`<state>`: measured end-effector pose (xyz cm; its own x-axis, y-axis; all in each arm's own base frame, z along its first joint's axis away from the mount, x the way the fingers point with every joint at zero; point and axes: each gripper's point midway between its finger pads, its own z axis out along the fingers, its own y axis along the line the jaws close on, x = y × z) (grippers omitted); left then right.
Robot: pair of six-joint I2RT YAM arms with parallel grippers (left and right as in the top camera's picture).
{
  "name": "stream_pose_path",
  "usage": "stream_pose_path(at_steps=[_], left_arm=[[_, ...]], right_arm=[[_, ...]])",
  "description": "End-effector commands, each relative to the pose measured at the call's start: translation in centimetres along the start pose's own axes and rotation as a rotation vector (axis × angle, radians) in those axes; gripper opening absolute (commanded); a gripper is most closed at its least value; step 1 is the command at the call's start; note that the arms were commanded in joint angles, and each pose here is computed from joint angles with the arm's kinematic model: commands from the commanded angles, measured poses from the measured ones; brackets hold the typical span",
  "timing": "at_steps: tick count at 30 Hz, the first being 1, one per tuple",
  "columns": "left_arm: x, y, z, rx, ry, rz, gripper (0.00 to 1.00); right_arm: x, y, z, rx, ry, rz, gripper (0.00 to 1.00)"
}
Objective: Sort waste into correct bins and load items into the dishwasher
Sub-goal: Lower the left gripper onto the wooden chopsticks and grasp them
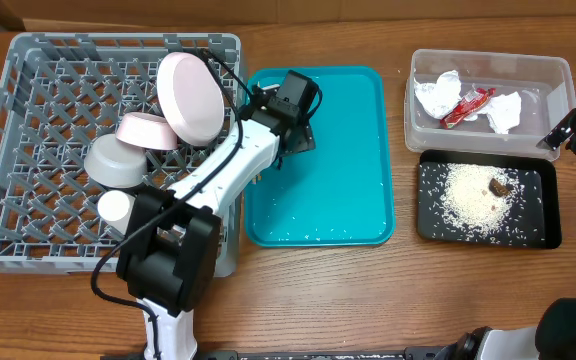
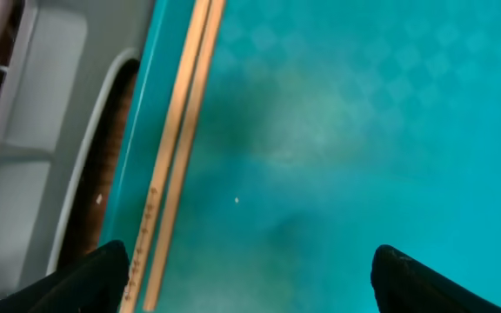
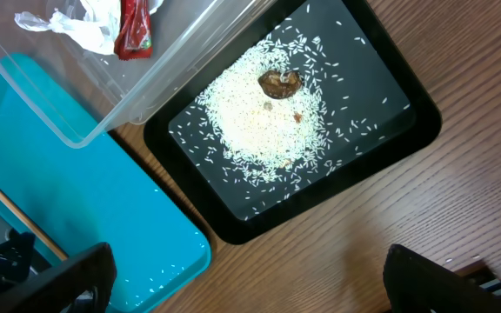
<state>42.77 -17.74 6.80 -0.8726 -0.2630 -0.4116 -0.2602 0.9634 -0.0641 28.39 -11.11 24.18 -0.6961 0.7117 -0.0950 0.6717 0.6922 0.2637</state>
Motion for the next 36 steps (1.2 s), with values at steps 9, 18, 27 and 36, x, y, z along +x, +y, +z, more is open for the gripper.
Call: stream_pose_path(at_steps=[9,18,27,36], left_arm=[[-0.8,-0.1,3.1,-0.004,-0.007,-0.045,0.9],[1.0,0.6,5.9,-0.052,0.043,-0.021,0.89],[2.0,0.5,6.4,-0.047,0.088,-0.016,0.41],[2.7,0.9,6.4,-0.066,0.112,-0.006,0.04]], right_arm=[[-0.1,0.3,-0.9,-0.011,-0.037,-0.01,1.0],[-0.1,0.4,-0.9,-0.014,-0.036,-0.01,1.0],[-0.1,0.4,-0.9,-0.014,-0.036,-0.01,1.0],[-0.1,0.4,-0.9,-0.014,-0.036,-0.01,1.0]])
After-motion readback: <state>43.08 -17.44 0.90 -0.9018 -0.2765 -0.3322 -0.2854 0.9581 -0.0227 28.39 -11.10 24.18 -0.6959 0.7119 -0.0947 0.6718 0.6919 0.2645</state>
